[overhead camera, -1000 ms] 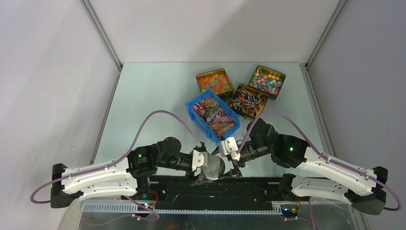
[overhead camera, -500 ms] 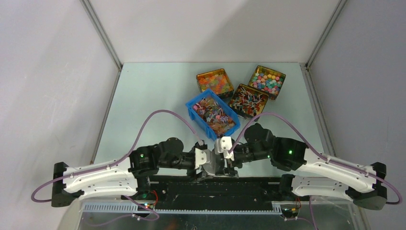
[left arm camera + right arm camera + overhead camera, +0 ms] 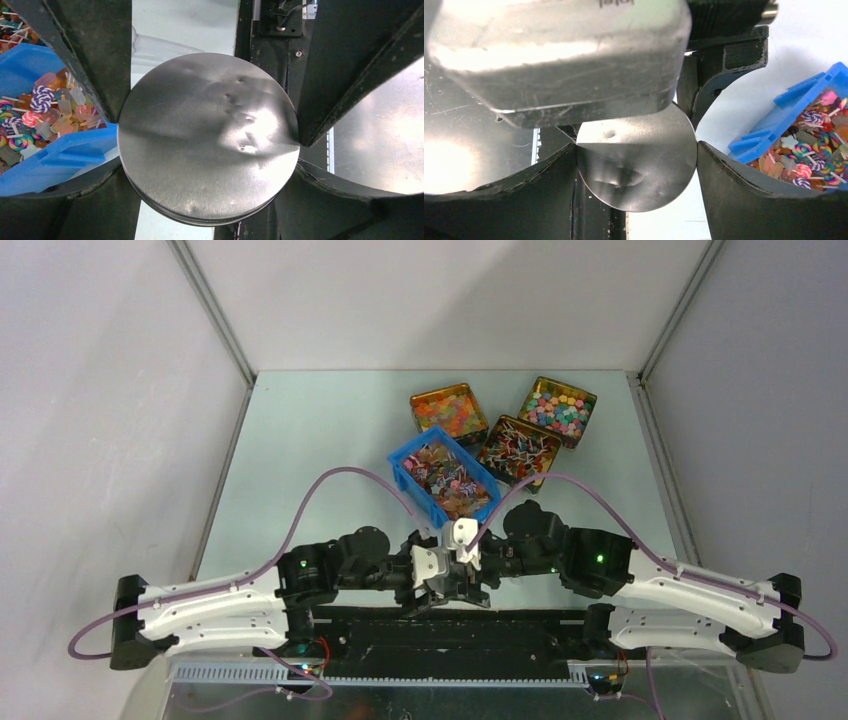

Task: Pack the candies
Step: Screw the bottle lid onto the packing bottle.

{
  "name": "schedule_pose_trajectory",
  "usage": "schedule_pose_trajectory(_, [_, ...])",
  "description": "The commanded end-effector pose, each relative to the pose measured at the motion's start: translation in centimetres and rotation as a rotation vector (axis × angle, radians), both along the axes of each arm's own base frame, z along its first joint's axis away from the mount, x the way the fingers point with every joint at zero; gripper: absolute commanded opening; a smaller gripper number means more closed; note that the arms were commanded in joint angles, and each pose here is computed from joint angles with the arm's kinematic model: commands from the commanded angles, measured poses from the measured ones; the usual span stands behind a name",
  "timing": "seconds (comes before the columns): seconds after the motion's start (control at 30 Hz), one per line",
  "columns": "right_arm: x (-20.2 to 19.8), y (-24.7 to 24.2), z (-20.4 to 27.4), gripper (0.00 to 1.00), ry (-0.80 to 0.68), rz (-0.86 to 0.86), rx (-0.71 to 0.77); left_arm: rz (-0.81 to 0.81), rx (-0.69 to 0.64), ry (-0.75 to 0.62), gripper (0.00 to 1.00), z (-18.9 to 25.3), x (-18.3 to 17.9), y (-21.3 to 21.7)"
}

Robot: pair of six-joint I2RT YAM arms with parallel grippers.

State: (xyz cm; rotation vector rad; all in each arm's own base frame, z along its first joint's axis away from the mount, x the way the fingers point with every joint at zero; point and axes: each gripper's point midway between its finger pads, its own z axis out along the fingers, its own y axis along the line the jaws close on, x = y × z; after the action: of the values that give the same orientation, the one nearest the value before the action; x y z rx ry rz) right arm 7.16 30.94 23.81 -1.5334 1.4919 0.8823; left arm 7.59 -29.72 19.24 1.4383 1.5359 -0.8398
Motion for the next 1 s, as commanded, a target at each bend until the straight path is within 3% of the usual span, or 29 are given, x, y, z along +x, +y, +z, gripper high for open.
schedule_pose_trajectory(0.0, [1.2, 2.3, 2.9, 0.55, 0.037, -0.103, 0.125, 0.172, -0.395, -0.096, 0.39, 11.2, 3.7, -2.7])
schedule_pose_trajectory(0.27, [2.0, 2.2, 2.9, 0.54, 0.045, -0.172, 0.147, 0.229, -0.453, -0.091, 0.39, 12.1, 4.5, -2.5])
schedule_pose_trajectory(0.63, [2.2, 1.9, 3.2, 0.61, 0.045, -0.189, 0.161, 0.224, -0.443, -0.078, 0.40, 11.7, 4.4, -2.6])
schedule_pose_trajectory(0.83, [2.3, 1.5, 3.5, 0.73, 0.037, -0.184, 0.167, 0.224, -0.426, -0.071, 0.40, 11.0, 4.2, -2.2])
schedule_pose_trajectory(0.97, [1.3, 1.4, 3.4, 0.87, 0.041, -0.115, 0.175, 0.224, -0.399, -0.073, 0.40, 10.5, 4.1, -1.8])
